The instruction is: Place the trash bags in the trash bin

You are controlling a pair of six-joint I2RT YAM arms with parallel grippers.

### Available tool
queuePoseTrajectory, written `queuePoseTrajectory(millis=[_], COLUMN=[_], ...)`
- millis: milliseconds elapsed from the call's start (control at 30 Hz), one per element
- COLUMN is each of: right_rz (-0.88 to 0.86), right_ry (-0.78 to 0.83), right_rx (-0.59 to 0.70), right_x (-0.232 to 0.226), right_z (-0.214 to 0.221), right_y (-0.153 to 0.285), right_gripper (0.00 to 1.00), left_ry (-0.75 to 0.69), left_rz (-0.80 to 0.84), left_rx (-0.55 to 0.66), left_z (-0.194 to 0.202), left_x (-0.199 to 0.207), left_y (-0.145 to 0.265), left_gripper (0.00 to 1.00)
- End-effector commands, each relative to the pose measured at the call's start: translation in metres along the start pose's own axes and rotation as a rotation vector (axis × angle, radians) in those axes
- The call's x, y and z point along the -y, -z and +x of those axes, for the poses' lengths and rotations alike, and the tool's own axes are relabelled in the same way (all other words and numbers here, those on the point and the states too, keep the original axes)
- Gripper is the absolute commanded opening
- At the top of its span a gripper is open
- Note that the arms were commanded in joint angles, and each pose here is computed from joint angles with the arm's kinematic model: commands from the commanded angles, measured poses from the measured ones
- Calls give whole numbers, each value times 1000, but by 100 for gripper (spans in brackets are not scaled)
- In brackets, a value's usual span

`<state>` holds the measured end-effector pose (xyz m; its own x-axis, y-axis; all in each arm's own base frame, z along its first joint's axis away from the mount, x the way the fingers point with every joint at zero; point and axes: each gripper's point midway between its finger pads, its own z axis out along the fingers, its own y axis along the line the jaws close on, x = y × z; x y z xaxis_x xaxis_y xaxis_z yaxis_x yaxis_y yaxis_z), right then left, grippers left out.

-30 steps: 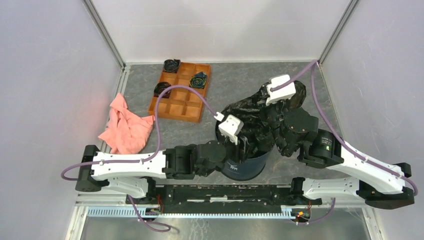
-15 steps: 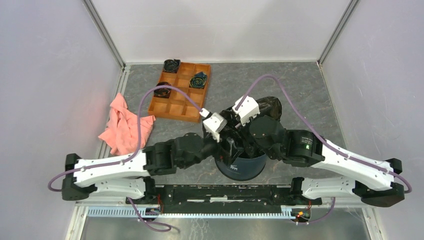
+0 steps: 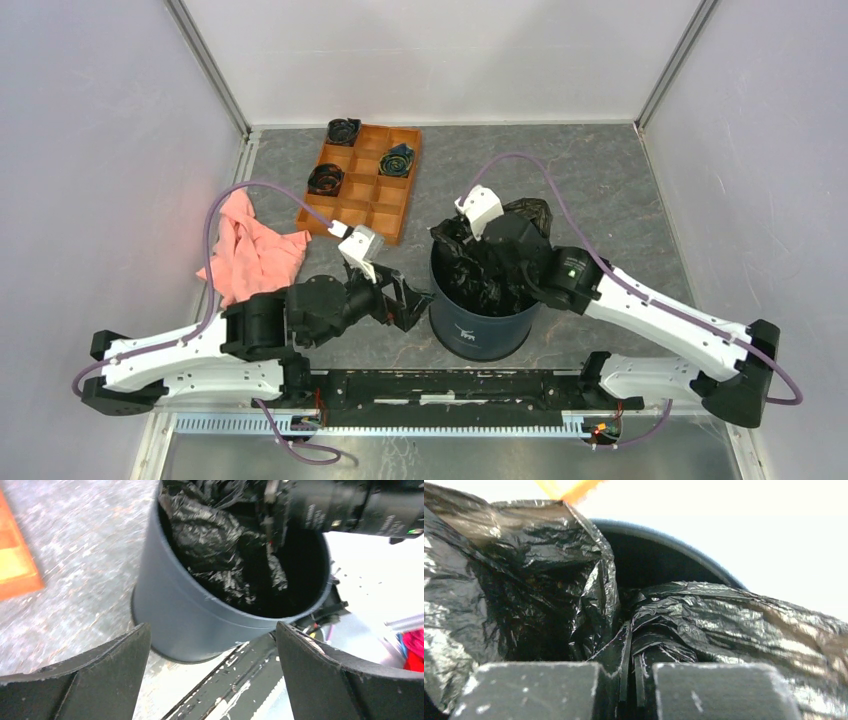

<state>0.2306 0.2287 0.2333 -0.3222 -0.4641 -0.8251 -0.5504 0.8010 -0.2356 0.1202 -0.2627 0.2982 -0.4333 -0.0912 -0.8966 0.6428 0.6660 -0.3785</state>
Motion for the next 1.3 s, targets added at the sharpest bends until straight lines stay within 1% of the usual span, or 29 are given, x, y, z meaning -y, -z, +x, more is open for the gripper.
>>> queuePoseTrajectory(millis=[0,100,200,267,400,500,600,733,833,933,1000,1100,1200,1267], right_rz=[-131,-135,-150,-167,-214,-213,-218,-236,-228,-228,-224,-253,-265,-247], right_ry=[-84,-109,-122,-103,-18,12,15,2,-28,-25,-29,-38,-54,-82], right_rx=[175,212,220,229,249,239,209,165,158,152,170,197,209,239], right_x=[-17,-11,-5,-5,-12,-10,-9,-3,4,9,12,8,7,13], right_z=[-51,-64,-78,-87,-98,-100,-105,-105,-96,-93,-96,-105,-113,-120], right_y=[-16,-31,-48,-56,-71,-83,-81,-53,-30,-14,-7,-2,2,9], right_gripper=[4,3,0,0,0,0,0,2,6,16,17,18,18,18], left_ry=[110,111,114,116,98,65,24,-22,-36,-11,17,29,6,-20], left_rz=[-233,-257,-299,-308,-269,-267,-290,-266,-285,-213,-130,-76,-111,-158], left_rx=[-2,-38,-114,-151,-140,-179,-225,-218,-217,-182,-113,-28,41,74], left_z=[16,28,39,41,31,32,34,27,12,-14,-41,-77,-106,-121], left_x=[-39,-42,-51,-56,-57,-61,-67,-70,-79,-66,-49,-34,-36,-43], left_y=[-4,-15,-32,-41,-50,-57,-57,-43,-30,-19,-12,-3,3,2], left_gripper=[100,100,100,100,100,100,100,100,100,100,100,100,100,100])
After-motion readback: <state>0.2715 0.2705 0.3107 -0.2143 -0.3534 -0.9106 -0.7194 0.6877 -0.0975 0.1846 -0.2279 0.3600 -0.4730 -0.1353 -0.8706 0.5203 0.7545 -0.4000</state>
